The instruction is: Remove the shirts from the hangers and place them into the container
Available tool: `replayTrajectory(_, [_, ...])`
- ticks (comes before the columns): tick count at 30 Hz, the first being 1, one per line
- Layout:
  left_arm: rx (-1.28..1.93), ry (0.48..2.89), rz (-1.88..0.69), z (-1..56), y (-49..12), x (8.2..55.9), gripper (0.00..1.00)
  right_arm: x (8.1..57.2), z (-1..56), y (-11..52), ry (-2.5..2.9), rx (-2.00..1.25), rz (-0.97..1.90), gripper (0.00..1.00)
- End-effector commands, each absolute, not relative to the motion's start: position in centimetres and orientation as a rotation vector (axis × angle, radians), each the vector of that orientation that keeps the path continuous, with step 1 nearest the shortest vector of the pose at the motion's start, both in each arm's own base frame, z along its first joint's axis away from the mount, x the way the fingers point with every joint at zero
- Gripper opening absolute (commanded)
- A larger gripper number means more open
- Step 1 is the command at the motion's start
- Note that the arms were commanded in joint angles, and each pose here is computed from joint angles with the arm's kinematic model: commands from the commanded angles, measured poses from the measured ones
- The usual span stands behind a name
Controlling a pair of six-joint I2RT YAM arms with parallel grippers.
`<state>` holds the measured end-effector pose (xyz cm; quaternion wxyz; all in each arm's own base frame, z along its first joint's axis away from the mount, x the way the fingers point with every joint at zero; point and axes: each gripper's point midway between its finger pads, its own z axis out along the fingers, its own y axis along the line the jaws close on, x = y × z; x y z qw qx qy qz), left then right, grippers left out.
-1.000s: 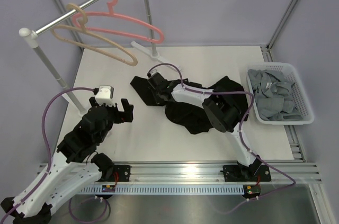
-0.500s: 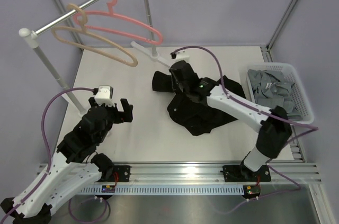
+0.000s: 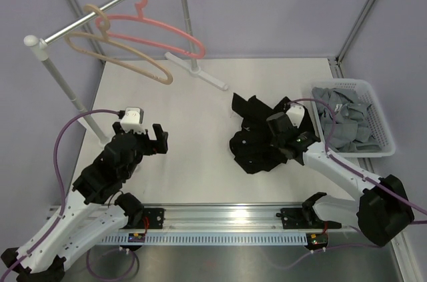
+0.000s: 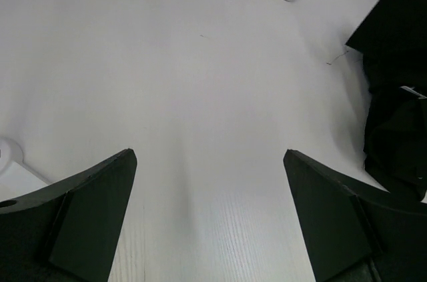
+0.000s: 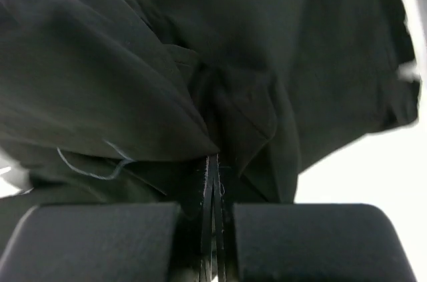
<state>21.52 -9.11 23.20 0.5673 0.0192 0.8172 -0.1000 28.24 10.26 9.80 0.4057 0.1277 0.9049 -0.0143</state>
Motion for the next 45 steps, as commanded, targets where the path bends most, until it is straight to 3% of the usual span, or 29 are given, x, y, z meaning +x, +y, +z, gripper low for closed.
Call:
replayTrajectory(1, [0.016,1.903,-0.247,23.5,-9.3,22.0,0.99,27.3,9.4,9.2,2.266,0.501,0.011,0.00])
replayTrajectory(7, [0.021,1.907,-0.254,23.5,-9.5,22.0,0.99,24.8,4.8,9.4,2.387,0.623,0.114,0.01])
replayTrajectory(9, [0.025,1.908,-0.255,23.5,-9.6,22.0,0.99,24.8,4.8,10.0,2.397,0.644,0.155,0.05])
replayTrajectory(13, [0.034,1.908,-0.268,23.5,-9.8,22.0,0.99,25.3,4.8,10.6,2.389,0.702,0.187,0.34])
replayTrajectory(14, [0.036,1.906,-0.273,23.6,-9.8,21.9,0.99,25.6,5.1,10.8,2.377,0.724,0.195,0.48])
replayTrajectory(16, [0.042,1.908,-0.277,23.6,-9.9,21.9,0.99,26.0,4.8,10.7,2.369,0.752,0.184,0.66])
replayTrajectory(17, [0.046,1.911,-0.277,23.5,-10.0,21.9,0.99,26.4,5.0,10.9,2.353,0.770,0.188,0.80])
replayTrajectory(21, [0.059,1.923,-0.281,23.3,-10.3,22.0,0.99,27.8,3.9,11.0,2.336,0.828,0.150,0.98])
replayTrajectory(26, [0.054,1.925,-0.277,23.2,-10.2,22.0,0.99,29.8,4.2,10.9,2.332,0.861,0.053,1.00])
replayTrajectory(30, [0.041,1.906,-0.278,23.6,-9.9,21.9,0.99,30.4,3.5,11.4,2.390,0.838,0.003,0.98])
replayTrajectory(33, [0.043,1.904,-0.280,23.6,-9.9,21.8,0.99,31.1,3.7,11.9,2.399,0.817,0.028,0.71])
replayTrajectory(34, [0.043,1.906,-0.279,23.6,-9.9,21.8,0.99,31.2,3.6,12.1,2.410,0.797,0.044,0.54])
replayTrajectory(36, [0.046,1.905,-0.284,23.6,-10.0,21.8,0.99,31.9,3.9,12.0,2.395,0.804,0.078,0.32])
replayTrajectory(37, [0.043,1.900,-0.288,23.7,-9.9,21.7,0.99,31.9,3.8,12.2,2.410,0.775,0.098,0.11])
replayTrajectory(38, [0.041,1.899,-0.288,23.8,-9.9,21.7,0.99,32.3,4.2,12.4,2.387,0.771,0.128,0.02])
replayTrajectory(45, [0.025,1.886,-0.279,23.9,-9.5,21.7,0.99,33.5,8.0,12.4,2.237,0.597,0.295,0.00])
